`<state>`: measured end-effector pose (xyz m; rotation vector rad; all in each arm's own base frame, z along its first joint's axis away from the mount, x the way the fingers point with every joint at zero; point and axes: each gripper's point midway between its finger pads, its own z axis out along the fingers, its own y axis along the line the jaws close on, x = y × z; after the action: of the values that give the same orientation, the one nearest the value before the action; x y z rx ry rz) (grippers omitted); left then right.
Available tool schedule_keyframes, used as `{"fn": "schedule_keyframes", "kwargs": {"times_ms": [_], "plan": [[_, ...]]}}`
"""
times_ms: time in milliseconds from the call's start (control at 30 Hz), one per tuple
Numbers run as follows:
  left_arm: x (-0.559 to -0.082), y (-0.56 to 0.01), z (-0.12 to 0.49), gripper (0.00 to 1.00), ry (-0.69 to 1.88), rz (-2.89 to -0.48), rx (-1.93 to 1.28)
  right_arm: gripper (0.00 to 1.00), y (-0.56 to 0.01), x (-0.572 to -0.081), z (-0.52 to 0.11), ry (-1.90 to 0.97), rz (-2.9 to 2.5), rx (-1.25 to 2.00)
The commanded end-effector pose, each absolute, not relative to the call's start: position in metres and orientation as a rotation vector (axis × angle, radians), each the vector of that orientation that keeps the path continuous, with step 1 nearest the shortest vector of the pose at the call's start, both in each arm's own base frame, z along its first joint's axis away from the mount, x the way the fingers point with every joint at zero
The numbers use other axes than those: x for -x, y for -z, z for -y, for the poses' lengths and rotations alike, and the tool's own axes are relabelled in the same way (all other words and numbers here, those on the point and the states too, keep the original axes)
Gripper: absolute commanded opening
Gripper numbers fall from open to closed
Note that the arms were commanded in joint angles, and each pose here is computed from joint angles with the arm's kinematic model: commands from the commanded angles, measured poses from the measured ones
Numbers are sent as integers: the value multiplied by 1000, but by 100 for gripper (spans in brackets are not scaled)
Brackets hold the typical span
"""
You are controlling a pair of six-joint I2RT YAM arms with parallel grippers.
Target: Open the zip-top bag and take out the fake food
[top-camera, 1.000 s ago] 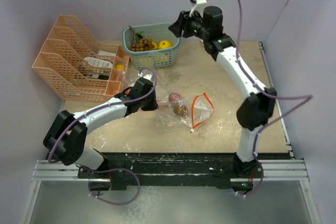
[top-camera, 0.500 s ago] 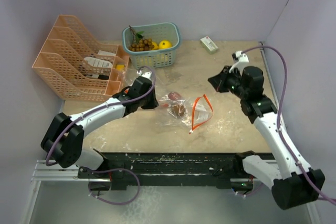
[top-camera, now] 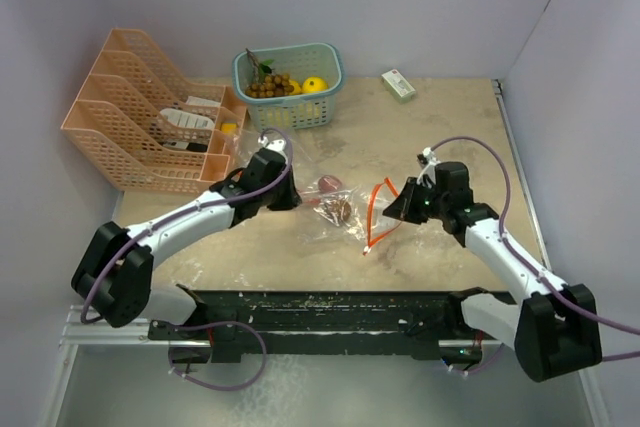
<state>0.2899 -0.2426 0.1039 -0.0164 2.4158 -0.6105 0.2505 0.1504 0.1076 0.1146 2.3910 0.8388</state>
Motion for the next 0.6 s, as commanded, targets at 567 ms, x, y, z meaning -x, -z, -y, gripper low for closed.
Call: {"fn": "schedule_keyframes", "kwargs": {"times_ms": [567], "plan": [[-240, -96, 281, 0, 783, -2414, 5, 16, -102, -287, -221, -1104, -2332, 41]]}}
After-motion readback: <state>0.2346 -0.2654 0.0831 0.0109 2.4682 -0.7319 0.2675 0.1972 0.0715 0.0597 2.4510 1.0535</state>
